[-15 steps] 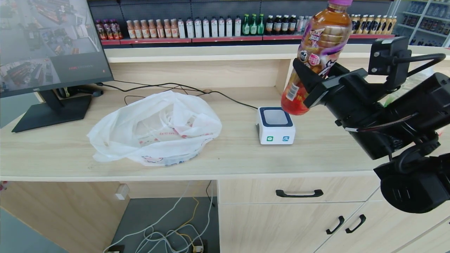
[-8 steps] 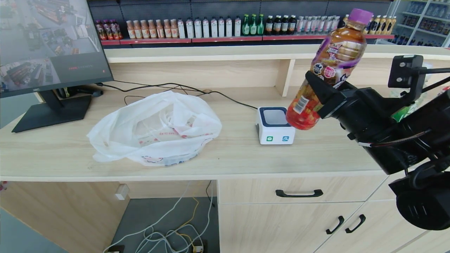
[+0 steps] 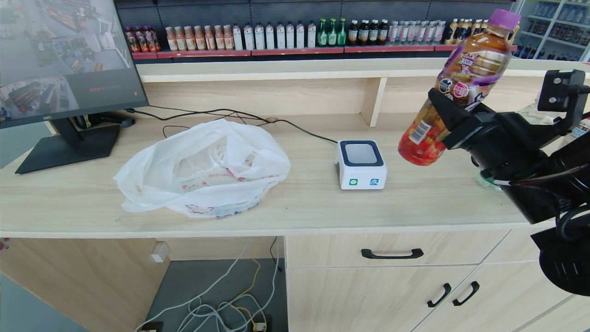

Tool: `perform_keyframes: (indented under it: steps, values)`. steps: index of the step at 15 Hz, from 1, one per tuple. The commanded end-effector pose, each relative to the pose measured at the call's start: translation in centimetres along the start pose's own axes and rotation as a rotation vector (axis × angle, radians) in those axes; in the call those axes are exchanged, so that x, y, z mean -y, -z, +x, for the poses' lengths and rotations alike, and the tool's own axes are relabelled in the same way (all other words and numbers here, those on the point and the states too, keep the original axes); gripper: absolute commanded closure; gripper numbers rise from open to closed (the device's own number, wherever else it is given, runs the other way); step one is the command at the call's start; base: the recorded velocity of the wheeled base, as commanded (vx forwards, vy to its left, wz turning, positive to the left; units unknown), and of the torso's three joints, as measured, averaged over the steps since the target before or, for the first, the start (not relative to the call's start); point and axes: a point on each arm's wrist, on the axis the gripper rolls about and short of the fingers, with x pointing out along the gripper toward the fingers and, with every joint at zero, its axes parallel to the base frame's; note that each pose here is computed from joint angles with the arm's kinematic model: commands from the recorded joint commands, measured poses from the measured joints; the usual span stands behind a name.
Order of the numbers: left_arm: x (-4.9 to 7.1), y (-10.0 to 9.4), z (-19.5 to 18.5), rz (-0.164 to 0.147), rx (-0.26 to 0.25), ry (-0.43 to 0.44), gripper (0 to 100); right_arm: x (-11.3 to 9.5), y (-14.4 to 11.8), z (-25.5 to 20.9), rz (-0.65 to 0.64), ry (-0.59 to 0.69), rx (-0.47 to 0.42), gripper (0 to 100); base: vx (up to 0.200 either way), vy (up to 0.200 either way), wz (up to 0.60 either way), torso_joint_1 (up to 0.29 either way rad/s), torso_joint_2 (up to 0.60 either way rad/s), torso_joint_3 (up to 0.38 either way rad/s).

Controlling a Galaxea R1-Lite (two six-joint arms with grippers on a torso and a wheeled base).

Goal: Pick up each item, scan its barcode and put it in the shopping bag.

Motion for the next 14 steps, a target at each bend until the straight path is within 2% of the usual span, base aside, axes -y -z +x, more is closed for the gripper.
perform_keyframes:
  steps: [1,14]
  values:
    - [0.0,0.0,0.0,-0.001,0.0,0.0,0,0.2,-0.1,0.2,-0.003,0.002,0.009,100,0.0,0.2,0.0,0.007,0.0,0.002]
    - [0.0,0.0,0.0,0.0,0.0,0.0,0,0.5,0.5,1.5,-0.001,0.007,0.023,100,0.0,0.2,0.0,0.003,0.0,0.004]
